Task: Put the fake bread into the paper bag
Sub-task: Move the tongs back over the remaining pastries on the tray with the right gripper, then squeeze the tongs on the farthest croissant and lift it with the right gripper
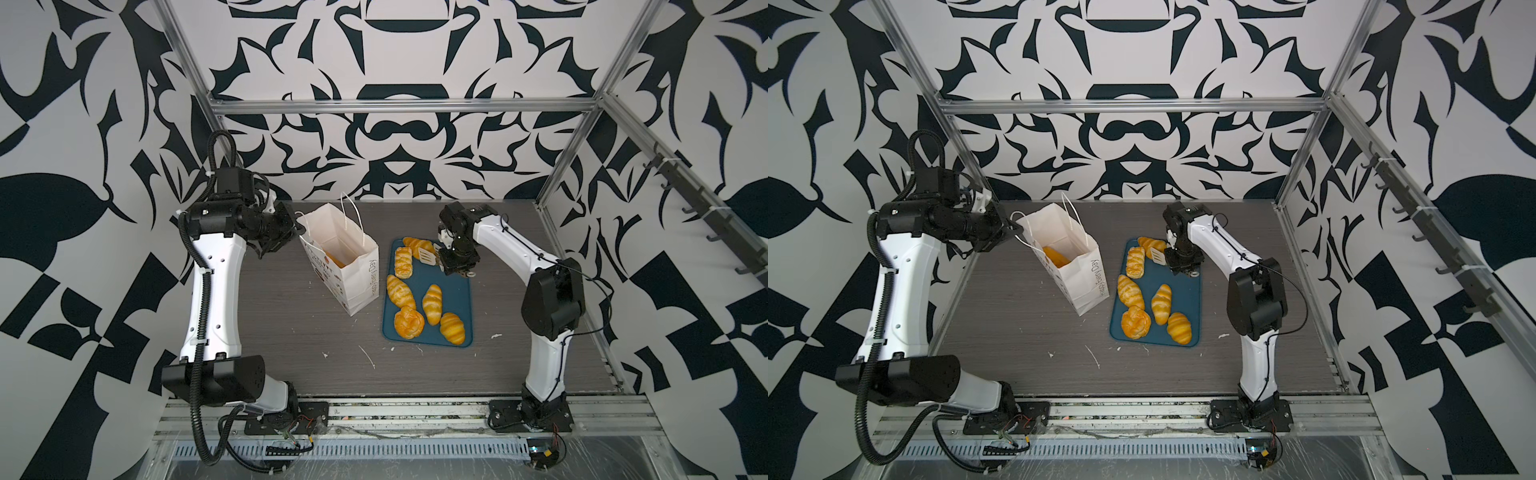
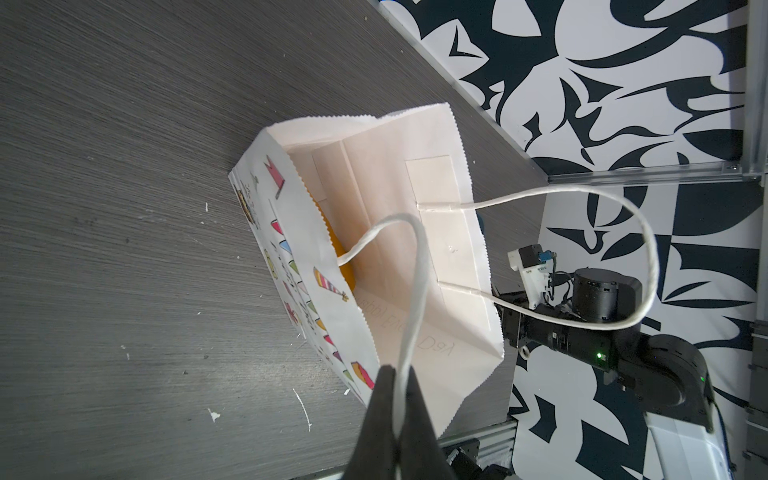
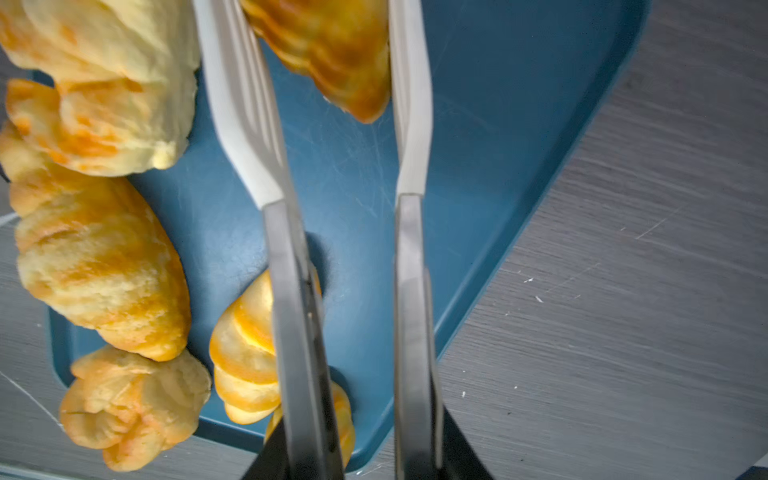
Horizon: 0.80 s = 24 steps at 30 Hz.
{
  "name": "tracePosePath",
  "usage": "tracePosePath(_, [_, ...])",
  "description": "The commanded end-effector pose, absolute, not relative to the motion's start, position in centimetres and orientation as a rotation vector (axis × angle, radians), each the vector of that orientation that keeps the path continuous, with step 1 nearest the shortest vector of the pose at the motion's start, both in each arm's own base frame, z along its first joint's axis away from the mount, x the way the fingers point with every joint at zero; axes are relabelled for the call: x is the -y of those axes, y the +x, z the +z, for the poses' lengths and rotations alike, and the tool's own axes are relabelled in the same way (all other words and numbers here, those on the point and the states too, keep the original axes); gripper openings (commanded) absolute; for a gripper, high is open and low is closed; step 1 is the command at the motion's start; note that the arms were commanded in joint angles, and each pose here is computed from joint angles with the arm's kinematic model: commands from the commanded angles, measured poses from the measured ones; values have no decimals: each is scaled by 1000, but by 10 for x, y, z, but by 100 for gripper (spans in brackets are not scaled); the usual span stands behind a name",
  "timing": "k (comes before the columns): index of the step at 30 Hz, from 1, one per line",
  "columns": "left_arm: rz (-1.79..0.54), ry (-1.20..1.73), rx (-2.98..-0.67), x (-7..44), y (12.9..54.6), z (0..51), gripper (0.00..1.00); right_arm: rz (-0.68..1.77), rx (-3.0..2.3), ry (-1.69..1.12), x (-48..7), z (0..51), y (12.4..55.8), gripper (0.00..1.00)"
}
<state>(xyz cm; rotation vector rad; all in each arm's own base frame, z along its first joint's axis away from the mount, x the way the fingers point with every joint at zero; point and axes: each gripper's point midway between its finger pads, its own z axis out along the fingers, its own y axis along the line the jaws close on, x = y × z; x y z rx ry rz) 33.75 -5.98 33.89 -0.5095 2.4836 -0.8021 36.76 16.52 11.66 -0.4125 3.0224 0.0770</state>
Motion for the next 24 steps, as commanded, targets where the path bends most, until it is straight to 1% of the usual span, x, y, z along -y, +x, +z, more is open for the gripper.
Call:
tracePosePath(1, [-822, -525, -2490, 61, 331, 340, 0, 103, -2940, -410, -169, 139, 373, 34])
tracePosePath(6, [-825, -526, -2489, 61, 331, 340, 0, 100, -2925, -408, -167, 144, 369, 27])
tracePosePath(15, [-828, -525, -2486, 61, 331, 341, 0, 129, -2871, -389, -163, 168, 358, 27])
tracePosePath(24, [-827, -527, -2487, 61, 330, 341, 0, 166, -2841, -359, -157, 189, 338, 26])
